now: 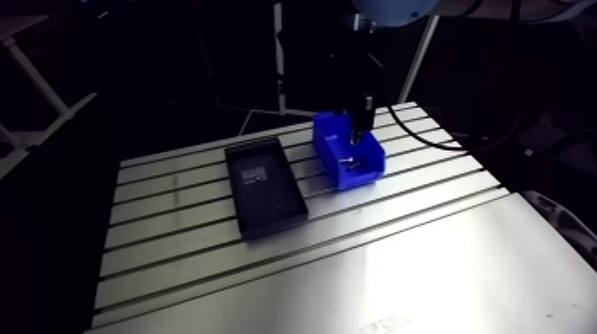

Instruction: Pick up the M10 bolt from the tray and put it into the blue bin.

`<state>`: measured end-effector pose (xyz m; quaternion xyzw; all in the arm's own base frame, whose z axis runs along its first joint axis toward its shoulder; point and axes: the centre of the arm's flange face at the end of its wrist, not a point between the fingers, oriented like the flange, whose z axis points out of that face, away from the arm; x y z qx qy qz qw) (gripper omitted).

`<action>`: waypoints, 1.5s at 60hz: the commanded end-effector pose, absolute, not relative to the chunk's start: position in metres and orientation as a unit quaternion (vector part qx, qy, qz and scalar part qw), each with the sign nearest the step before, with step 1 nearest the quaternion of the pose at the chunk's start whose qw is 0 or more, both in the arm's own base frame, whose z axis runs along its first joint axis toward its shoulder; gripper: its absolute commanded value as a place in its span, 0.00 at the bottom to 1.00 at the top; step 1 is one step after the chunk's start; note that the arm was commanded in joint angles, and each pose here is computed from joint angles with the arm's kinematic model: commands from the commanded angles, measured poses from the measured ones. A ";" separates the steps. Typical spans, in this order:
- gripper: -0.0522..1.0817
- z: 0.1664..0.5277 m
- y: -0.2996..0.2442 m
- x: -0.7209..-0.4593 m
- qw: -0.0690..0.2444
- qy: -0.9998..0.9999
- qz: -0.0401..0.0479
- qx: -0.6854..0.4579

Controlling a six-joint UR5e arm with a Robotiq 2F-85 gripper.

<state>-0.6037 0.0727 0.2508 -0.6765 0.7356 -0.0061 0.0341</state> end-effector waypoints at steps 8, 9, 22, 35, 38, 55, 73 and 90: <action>0.05 0.365 0.069 -0.603 0.027 0.797 -0.009 -0.603; 0.05 0.365 0.069 -0.603 0.027 0.797 -0.009 -0.603; 0.05 0.425 0.043 -0.600 0.046 0.891 -0.037 -0.451; 0.05 0.466 0.015 -0.594 0.038 0.955 -0.017 -0.295; 0.05 0.475 0.005 -0.591 0.033 0.966 -0.013 -0.257; 0.05 0.508 -0.082 -0.571 0.031 0.988 0.004 -0.149; 0.05 0.539 -0.067 -0.550 0.006 0.997 0.016 -0.073; 0.05 0.535 -0.067 -0.542 0.011 0.999 0.016 -0.032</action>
